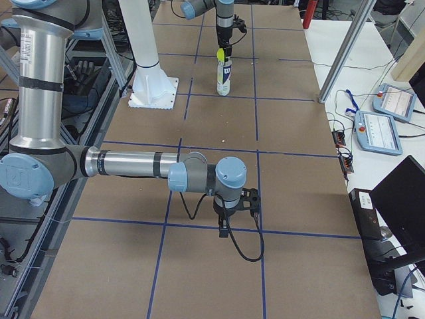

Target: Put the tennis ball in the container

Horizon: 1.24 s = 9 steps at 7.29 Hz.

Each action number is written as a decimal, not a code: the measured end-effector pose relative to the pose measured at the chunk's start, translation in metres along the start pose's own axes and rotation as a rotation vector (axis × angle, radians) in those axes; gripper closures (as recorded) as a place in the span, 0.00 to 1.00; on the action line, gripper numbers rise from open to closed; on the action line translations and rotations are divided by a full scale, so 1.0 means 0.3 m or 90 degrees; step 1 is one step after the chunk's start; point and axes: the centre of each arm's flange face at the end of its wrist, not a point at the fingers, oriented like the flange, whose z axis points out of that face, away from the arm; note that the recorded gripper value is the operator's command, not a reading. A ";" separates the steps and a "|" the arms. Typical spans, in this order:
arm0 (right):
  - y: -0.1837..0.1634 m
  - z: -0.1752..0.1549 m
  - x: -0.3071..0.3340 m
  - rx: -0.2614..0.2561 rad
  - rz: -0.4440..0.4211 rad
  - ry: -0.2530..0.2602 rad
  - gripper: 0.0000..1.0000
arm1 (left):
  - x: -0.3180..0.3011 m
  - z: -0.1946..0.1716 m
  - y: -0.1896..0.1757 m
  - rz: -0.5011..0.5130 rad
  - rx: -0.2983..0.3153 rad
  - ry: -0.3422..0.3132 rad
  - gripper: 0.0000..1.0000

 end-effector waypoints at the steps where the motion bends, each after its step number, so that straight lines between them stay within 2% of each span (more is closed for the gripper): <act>1: 0.000 0.000 0.000 0.000 0.000 0.000 0.00 | -0.002 0.001 0.000 0.001 0.000 0.000 0.00; 5: 0.000 0.001 0.001 0.000 0.000 0.000 0.00 | -0.003 -0.009 0.000 0.002 0.001 0.004 0.00; 7: 0.000 0.001 0.001 0.000 0.000 0.000 0.00 | -0.059 -0.029 -0.030 0.032 0.008 0.014 0.00; 9: 0.000 0.001 0.001 0.000 0.000 0.000 0.00 | -0.281 -0.079 -0.185 0.103 0.047 0.033 0.00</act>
